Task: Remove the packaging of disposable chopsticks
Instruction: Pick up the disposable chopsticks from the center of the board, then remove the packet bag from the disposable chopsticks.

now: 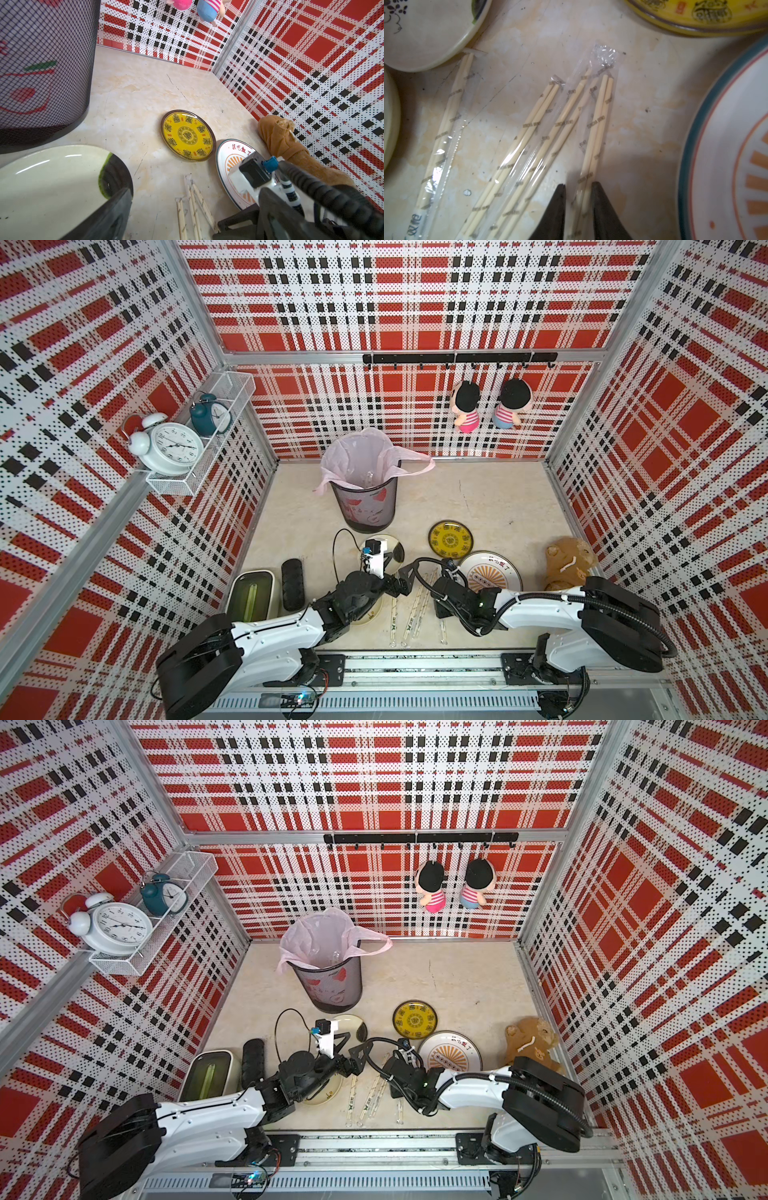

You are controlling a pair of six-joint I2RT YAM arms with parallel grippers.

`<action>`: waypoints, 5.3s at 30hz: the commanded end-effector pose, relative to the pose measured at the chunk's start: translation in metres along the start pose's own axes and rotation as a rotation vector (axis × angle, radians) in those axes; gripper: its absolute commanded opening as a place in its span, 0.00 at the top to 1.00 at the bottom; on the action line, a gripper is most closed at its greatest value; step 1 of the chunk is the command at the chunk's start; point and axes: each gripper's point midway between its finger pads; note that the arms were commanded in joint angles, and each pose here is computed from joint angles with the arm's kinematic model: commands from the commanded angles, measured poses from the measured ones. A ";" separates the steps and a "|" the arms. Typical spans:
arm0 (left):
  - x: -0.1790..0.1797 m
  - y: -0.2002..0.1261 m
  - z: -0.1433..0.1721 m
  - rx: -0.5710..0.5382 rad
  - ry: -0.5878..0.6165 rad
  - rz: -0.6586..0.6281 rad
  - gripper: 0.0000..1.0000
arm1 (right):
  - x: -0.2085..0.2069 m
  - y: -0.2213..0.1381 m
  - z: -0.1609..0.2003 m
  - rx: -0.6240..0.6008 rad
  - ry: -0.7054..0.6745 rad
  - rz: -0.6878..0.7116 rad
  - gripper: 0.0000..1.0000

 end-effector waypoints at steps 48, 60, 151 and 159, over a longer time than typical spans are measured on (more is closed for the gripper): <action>0.027 -0.012 -0.015 -0.081 -0.031 -0.080 0.02 | -0.028 0.010 0.010 0.144 -0.124 0.161 0.81; 0.013 -0.019 -0.013 -0.049 -0.017 0.012 0.02 | -0.013 0.004 -0.031 -0.039 -0.123 0.077 0.94; -0.140 -0.031 -0.069 -0.193 0.390 0.654 1.00 | 0.041 -0.120 -0.117 -0.887 -0.605 -0.808 0.50; -0.149 -0.043 -0.071 -0.211 0.375 0.717 1.00 | 0.045 -0.123 -0.111 -0.921 -0.658 -0.745 0.68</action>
Point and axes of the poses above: each gripper's point midway between its finger pads, its own y axis out along the fingers, its own x axis along the line the jaws close on, z = x × y, and after that the axes turned 14 degrees about -y, right-handed
